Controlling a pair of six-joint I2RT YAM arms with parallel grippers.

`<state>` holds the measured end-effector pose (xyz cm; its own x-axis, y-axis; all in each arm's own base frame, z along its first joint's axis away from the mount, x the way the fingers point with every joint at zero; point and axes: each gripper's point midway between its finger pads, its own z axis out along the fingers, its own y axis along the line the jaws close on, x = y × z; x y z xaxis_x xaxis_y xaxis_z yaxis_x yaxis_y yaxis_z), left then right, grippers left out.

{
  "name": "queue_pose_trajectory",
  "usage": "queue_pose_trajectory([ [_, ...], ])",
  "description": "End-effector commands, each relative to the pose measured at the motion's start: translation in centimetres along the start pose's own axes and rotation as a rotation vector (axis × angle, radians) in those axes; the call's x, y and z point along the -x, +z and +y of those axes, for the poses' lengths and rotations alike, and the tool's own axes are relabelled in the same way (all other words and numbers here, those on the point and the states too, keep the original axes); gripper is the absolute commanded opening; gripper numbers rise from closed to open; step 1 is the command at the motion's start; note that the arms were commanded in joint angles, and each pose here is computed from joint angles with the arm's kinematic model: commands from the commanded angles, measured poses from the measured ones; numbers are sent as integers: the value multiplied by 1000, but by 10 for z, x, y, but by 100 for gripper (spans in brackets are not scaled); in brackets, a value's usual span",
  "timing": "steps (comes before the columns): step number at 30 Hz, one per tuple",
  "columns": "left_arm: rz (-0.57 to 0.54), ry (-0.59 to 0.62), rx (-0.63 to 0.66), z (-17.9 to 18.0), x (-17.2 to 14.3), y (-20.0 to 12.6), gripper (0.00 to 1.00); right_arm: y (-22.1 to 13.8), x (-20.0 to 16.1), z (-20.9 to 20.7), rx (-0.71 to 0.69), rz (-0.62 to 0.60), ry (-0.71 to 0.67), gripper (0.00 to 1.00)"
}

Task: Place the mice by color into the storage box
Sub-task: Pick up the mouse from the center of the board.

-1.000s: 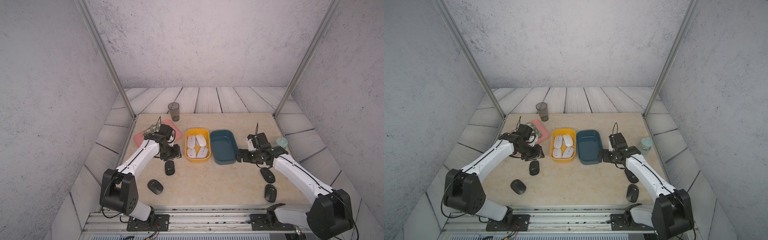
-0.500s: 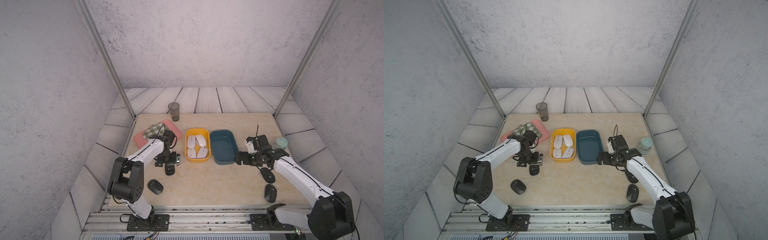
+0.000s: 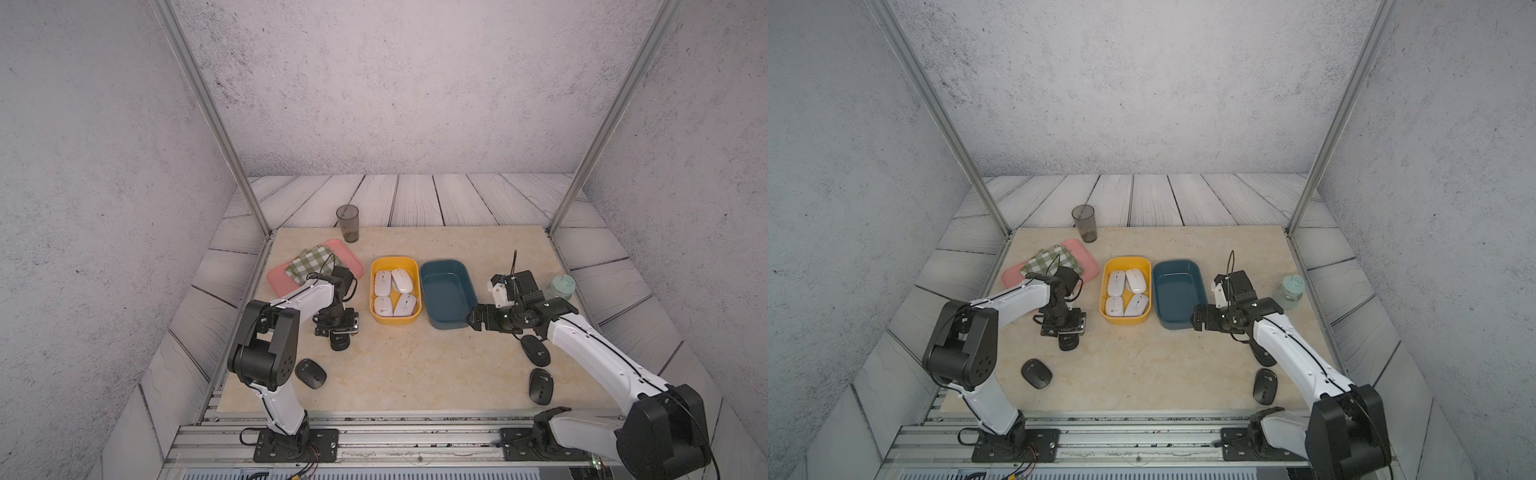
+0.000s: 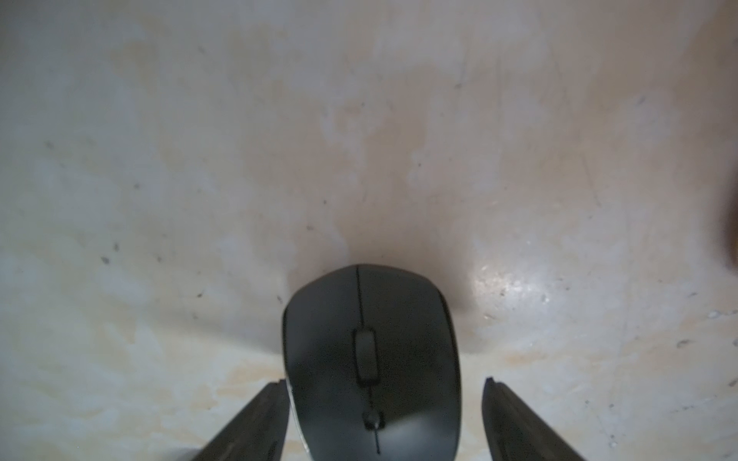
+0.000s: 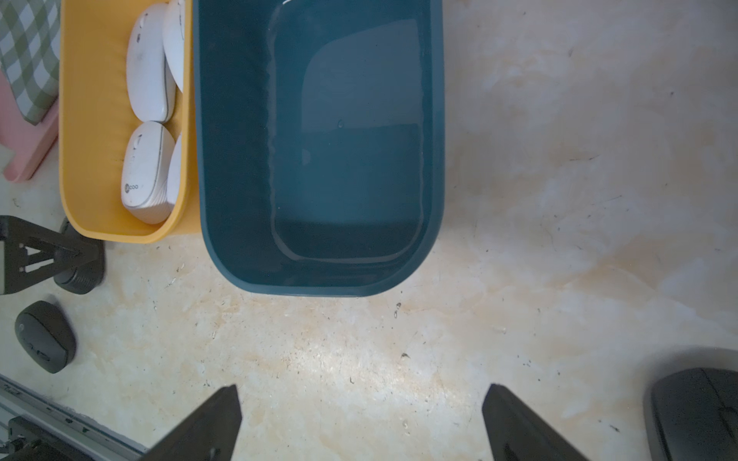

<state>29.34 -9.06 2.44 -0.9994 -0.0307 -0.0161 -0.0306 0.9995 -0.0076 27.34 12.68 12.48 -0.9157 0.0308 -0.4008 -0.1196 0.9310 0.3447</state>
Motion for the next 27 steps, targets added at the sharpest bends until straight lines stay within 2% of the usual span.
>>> queue_pose_trajectory([
  [1, 22, 5, 19, 2, 1, 7, 72, -6, 0, 1, 5, -22, -4, 99],
  [5, 32, 10, 12, 2, -3, 7, 60, -7, 2, 1, 5, -27, -10, 99],
  [9, 22, 16, 4, 2, -6, -2, 56, -7, 3, 0, -4, -28, -17, 99],
  [16, -76, 37, -96, -18, -9, -62, 51, -10, 5, -7, -28, -36, -5, 99],
  [21, -138, 76, -237, -64, -13, -106, 50, -13, 10, -24, -51, -45, 55, 99],
  [27, -191, 173, -411, -161, -2, -150, 49, -14, 18, -61, -119, -69, 204, 99],
])
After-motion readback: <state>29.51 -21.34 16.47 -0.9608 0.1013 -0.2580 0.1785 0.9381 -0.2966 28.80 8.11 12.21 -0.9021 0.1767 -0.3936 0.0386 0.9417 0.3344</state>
